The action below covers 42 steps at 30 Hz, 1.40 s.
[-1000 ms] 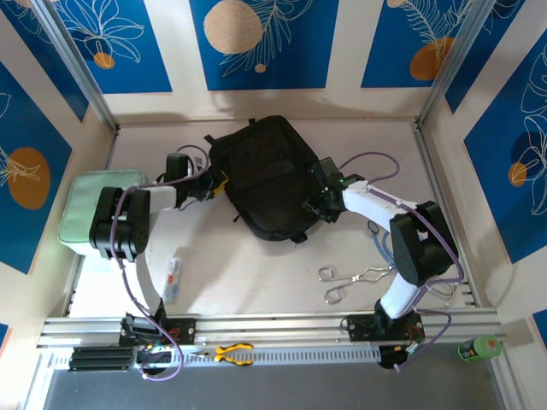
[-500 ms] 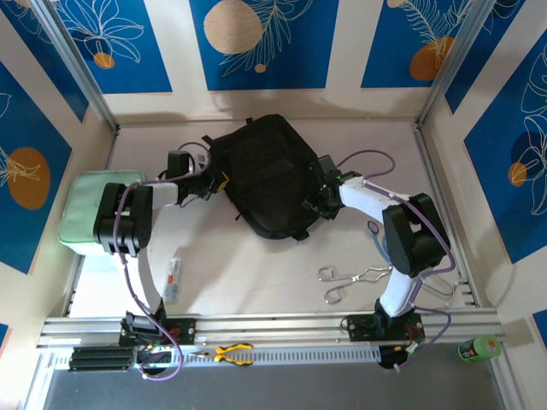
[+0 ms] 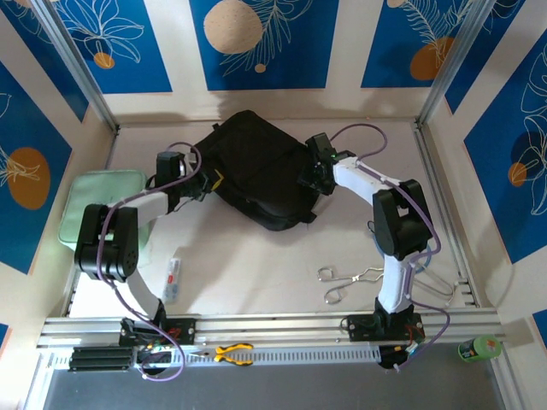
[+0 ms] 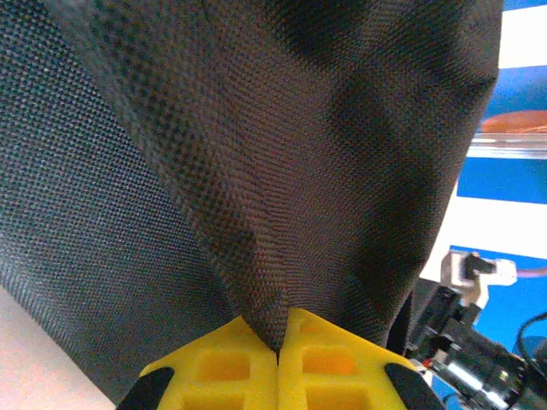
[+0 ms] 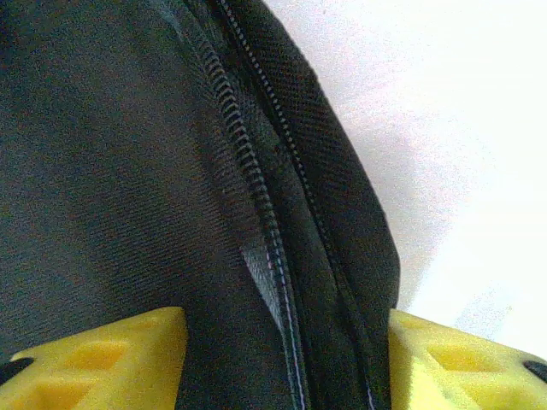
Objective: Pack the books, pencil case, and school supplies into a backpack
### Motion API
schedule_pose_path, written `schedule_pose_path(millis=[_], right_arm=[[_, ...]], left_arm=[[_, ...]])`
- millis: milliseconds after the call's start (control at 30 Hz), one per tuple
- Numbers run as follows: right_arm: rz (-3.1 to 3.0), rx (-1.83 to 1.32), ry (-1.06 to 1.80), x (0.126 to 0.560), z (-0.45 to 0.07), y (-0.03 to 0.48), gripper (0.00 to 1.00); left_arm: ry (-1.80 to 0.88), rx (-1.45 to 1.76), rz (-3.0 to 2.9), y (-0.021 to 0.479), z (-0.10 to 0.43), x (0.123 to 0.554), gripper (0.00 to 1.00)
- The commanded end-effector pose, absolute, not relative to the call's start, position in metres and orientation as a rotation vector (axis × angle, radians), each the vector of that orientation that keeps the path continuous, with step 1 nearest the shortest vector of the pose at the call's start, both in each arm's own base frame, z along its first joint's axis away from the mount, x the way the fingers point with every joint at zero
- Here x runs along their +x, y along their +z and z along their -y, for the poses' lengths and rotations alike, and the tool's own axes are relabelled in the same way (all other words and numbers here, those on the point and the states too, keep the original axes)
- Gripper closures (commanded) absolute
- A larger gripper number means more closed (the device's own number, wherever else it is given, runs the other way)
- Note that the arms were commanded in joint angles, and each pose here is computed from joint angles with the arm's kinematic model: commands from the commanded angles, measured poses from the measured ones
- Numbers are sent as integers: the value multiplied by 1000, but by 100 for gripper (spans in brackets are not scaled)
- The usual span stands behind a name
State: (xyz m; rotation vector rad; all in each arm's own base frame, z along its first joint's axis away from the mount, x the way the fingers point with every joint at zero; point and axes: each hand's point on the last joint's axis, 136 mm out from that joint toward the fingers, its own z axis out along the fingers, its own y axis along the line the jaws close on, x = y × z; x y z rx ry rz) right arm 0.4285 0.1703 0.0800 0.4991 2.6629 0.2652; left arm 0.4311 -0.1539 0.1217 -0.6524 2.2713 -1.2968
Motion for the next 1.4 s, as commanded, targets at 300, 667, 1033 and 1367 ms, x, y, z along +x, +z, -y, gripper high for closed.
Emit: schedule_pose_path(millis=[300, 667, 1033, 1367], right_arm=[[-2719, 336, 313, 338, -232, 158, 37], [-2763, 46, 535, 303, -380, 146, 46], [-2768, 152, 360, 304, -366, 125, 47], [-2729, 180, 291, 301, -351, 132, 40]], left_arm=[[-1361, -615, -2229, 148, 170, 429, 100], [-1394, -605, -2240, 142, 175, 428, 100], [-1410, -578, -2247, 140, 177, 428, 100], [-1418, -573, -2249, 139, 178, 429, 100]])
